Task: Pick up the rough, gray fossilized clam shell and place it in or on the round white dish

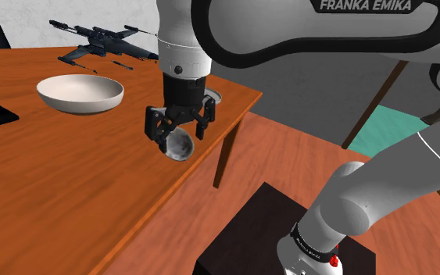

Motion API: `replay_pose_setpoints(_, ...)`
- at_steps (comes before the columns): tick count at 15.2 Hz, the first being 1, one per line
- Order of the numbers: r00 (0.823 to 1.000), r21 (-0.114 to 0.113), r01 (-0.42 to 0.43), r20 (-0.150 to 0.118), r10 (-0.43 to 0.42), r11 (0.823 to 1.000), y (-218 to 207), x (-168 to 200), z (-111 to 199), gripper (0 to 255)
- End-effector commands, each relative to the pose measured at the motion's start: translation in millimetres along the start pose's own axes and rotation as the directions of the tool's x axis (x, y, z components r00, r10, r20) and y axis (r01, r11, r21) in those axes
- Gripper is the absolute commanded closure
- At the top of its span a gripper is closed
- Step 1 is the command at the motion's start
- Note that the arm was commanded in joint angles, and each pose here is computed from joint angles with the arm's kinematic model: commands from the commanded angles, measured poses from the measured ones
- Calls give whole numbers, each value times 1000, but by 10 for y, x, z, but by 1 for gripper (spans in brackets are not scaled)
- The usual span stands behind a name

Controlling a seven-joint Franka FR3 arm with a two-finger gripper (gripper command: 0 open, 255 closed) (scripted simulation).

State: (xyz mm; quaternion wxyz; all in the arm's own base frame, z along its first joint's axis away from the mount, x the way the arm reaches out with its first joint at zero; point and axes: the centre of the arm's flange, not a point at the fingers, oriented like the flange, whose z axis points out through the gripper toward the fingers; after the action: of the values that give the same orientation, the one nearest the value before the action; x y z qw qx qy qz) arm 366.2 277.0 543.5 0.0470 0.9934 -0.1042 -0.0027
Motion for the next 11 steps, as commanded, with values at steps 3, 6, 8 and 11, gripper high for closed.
replay_pose_setpoints(3,1000,0,0,0,0,1000,-2,3,14,0)
replay_pose_setpoints(6,1000,0,0,0,0,1000,-2,3,14,255)
replay_pose_setpoints(8,1000,0,0,0,0,1000,-2,3,14,255)
replay_pose_setpoints(11,1000,0,0,0,0,1000,-2,3,14,255)
